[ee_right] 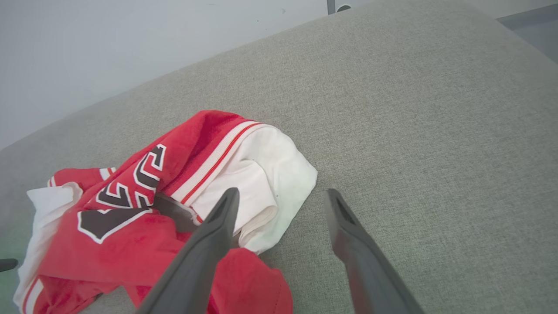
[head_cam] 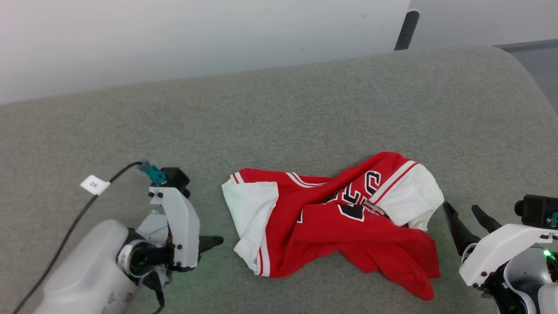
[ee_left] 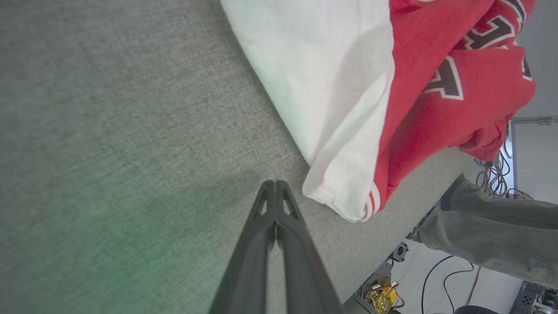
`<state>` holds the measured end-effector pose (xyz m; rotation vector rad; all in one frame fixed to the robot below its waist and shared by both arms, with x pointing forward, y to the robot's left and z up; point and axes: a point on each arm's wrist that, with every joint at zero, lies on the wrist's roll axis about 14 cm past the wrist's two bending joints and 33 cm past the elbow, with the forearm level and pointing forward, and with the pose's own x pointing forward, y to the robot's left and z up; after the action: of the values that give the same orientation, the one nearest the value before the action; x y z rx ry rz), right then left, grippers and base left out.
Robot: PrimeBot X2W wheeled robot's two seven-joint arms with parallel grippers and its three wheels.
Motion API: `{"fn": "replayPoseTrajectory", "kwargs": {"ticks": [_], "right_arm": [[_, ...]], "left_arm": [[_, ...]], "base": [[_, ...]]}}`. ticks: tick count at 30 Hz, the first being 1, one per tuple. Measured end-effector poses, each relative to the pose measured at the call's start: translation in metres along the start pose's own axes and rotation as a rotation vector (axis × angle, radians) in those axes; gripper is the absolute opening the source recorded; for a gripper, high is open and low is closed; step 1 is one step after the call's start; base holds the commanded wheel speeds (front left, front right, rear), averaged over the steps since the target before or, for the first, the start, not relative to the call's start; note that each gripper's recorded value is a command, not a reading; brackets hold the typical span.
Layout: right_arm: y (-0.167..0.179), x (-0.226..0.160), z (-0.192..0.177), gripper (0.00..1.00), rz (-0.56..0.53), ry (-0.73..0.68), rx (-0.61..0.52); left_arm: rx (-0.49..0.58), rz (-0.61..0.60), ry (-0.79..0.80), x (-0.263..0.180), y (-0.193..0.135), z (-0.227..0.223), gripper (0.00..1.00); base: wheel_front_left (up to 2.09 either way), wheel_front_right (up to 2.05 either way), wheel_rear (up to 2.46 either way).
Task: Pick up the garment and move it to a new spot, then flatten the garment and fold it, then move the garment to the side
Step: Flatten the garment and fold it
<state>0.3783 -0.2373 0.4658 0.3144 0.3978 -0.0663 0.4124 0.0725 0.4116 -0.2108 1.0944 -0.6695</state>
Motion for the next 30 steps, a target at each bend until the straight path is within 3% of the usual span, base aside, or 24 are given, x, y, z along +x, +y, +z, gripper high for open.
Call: {"fn": "replayPoseTrajectory", "kwargs": {"ticks": [9, 10, 11, 12, 14, 30], "right_arm": [[0.011, 0.004, 0.001, 1.00, 0.031, 0.003, -0.005], [0.012, 0.005, 0.000, 1.00, 0.034, 0.006, -0.006], [0.013, 0.006, 0.000, 1.00, 0.036, 0.008, -0.005], [0.014, 0.006, -0.001, 1.00, 0.037, 0.011, -0.006], [0.014, 0.007, -0.001, 1.00, 0.037, 0.012, -0.007], [-0.010, -0.003, 0.004, 1.00, -0.037, -0.013, 0.005]], "left_arm": [[-0.009, -0.014, -0.086, -0.020, -0.002, 0.018, 0.00], [-0.001, -0.020, -0.088, -0.021, -0.005, 0.019, 0.30], [0.006, -0.027, -0.086, -0.021, -0.008, 0.019, 0.71], [0.011, -0.036, -0.083, -0.020, -0.011, 0.020, 0.96], [0.022, -0.058, -0.081, -0.017, -0.018, 0.023, 1.00], [0.135, -0.150, -0.010, 0.014, -0.056, 0.033, 1.00]], "base": [[0.00, 0.00, 0.00], [0.00, 0.00, 0.00], [0.00, 0.00, 0.00], [0.00, 0.00, 0.00], [0.00, 0.00, 0.00], [0.00, 0.00, 0.00]]}}
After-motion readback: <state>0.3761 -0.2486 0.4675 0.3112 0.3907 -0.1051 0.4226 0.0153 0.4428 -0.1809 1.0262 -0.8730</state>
